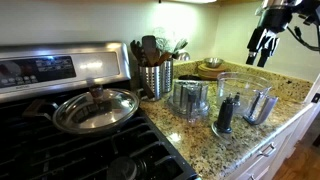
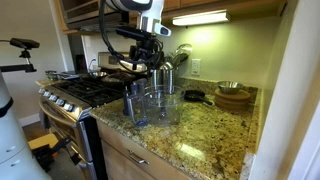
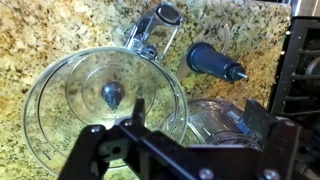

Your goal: Place the blades inside the food processor chamber

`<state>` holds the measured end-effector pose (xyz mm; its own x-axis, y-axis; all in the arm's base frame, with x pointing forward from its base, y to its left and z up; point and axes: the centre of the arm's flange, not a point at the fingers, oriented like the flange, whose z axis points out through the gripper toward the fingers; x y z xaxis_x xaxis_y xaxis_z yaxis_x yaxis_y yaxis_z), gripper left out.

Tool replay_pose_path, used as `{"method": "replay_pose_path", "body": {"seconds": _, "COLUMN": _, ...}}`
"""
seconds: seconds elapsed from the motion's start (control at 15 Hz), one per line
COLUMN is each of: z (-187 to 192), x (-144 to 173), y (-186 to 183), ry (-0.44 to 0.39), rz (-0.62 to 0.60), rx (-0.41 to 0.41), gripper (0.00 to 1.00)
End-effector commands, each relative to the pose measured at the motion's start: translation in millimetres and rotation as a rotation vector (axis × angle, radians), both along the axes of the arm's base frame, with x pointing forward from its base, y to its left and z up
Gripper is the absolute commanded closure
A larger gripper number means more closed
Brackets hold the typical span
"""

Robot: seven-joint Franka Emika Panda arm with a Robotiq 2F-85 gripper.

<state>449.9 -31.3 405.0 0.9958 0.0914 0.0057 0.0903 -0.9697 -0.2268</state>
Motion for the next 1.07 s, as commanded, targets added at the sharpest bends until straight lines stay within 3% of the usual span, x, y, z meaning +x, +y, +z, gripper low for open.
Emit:
{"method": "replay_pose_path", "body": {"seconds": 0.0, "z": 0, "x": 0, "y": 0, "ry": 0.000, "rz": 0.000, "rx": 0.000, "gripper": 0.00}}
{"method": "replay_pose_path", "body": {"seconds": 0.33, "z": -1, "x": -1, "y": 3, "ry": -0.004, "rz": -0.009, "rx": -0.014, "gripper": 0.00}}
{"method": "replay_pose_path", "body": {"seconds": 1.0, "z": -32, "x": -19, "y": 99, "ry": -0.069, "rz": -0.002, "rx": -0.304, "gripper": 0.00}}
